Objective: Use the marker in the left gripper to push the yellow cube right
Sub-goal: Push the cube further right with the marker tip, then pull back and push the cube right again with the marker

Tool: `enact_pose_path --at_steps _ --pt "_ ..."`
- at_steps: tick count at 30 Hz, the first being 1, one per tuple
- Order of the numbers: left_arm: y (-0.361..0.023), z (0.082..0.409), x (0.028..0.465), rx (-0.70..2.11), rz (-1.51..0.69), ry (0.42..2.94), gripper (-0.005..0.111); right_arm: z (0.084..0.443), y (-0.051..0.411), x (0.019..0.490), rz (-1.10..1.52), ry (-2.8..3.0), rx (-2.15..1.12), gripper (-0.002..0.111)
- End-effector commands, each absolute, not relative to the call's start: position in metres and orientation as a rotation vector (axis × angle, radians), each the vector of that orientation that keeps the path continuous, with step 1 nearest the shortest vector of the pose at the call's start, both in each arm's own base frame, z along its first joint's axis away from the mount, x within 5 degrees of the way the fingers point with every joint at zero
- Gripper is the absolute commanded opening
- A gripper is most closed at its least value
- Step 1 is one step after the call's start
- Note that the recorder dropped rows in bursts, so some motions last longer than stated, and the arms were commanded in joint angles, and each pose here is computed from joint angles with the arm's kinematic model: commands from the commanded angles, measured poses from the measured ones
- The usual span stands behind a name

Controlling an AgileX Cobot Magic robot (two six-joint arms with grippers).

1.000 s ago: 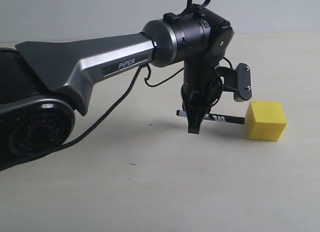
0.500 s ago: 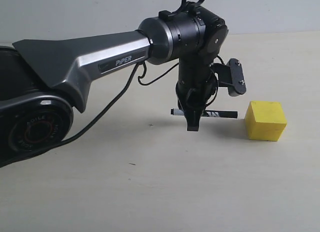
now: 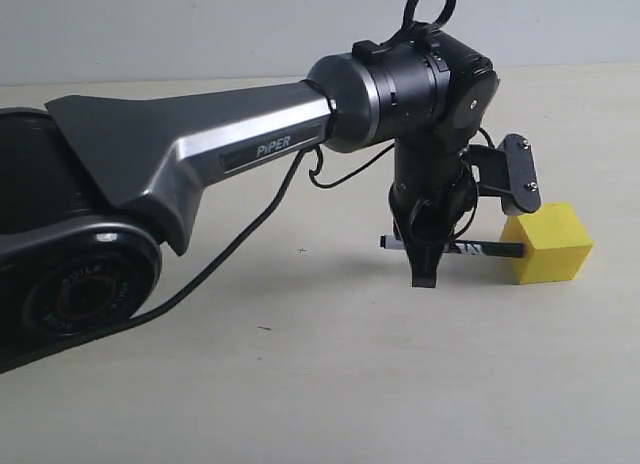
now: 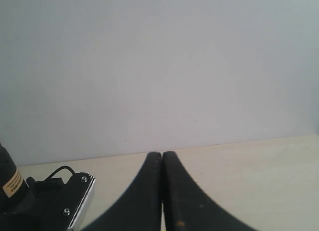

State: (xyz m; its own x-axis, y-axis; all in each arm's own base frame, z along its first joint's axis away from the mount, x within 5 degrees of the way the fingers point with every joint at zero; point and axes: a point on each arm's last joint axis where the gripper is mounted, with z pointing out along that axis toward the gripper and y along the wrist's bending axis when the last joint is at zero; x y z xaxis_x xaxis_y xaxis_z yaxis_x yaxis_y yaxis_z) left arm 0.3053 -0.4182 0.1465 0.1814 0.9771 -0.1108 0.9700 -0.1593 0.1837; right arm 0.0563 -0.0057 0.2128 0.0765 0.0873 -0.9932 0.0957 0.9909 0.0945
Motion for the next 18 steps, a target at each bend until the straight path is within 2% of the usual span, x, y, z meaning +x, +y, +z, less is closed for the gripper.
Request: enact_pose_path --at_steps 1,8,14,18 --pt "-0.411 0.151 0.310 2.225 0.050 1.953 0.000 0.212 -0.006 0.056 -0.013 1.496 0.139 0.000" --pt "-0.402 0.162 0.320 2.105 0.205 2.030 0.000 0.212 -0.006 0.056 -0.013 1.496 0.139 0.000" --pt "-0.379 0.206 0.334 1.709 -0.052 2.311 0.000 0.212 -0.006 0.056 -0.013 1.496 0.139 0.000" --pt "-0.350 0.221 0.330 1.531 -0.035 2.471 0.000 0.212 -0.006 0.056 -0.013 1.496 0.139 0.000"
